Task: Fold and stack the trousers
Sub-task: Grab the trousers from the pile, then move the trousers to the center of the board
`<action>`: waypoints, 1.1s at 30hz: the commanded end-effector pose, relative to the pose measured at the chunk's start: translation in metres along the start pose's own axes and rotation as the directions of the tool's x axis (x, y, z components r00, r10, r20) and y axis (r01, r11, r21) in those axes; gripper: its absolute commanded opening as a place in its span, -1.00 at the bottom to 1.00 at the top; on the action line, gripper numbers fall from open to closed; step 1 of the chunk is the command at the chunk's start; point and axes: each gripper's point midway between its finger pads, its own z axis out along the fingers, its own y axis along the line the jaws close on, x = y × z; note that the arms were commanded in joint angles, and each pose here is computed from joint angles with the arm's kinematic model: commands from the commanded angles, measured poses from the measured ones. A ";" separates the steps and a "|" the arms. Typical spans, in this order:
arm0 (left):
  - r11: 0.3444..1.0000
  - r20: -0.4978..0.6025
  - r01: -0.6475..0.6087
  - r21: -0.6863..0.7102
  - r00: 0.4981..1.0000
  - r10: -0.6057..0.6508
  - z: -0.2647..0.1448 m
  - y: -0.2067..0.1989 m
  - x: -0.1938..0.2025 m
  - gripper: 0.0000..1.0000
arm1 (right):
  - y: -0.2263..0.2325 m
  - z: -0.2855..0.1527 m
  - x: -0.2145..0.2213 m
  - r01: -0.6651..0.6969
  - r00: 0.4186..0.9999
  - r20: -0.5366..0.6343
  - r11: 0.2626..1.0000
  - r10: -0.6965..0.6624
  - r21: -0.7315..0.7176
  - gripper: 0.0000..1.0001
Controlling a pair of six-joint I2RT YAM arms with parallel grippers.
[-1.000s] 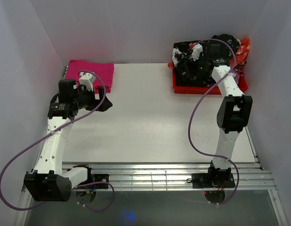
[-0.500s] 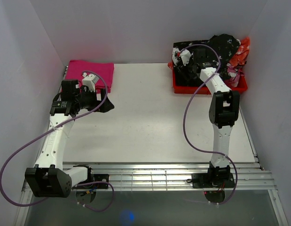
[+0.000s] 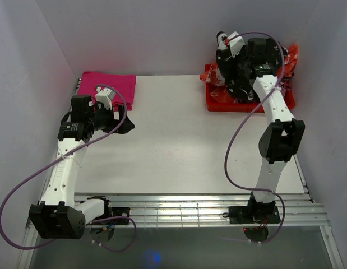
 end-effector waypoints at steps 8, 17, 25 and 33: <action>0.972 0.021 0.041 -0.232 0.999 -0.037 -0.010 0.036 -0.007 0.96 | -0.110 -0.265 -0.233 -0.080 0.723 0.661 0.926 -0.201 0.369 -0.84; 0.972 0.133 0.100 -0.212 0.988 -0.073 -0.033 0.032 -0.047 0.96 | -0.041 -0.373 -0.302 -0.058 0.445 0.891 0.990 -0.093 0.132 -0.84; 0.945 0.281 0.256 -0.205 0.940 -0.194 -0.068 0.050 -0.089 0.96 | 0.069 -0.444 -0.353 0.119 0.206 0.959 0.968 0.194 -0.221 -0.84; 0.927 0.399 0.334 -0.172 0.884 -0.244 -0.104 0.060 -0.126 0.96 | 0.113 -0.477 -0.374 0.147 0.106 0.941 0.930 0.323 -0.336 -0.84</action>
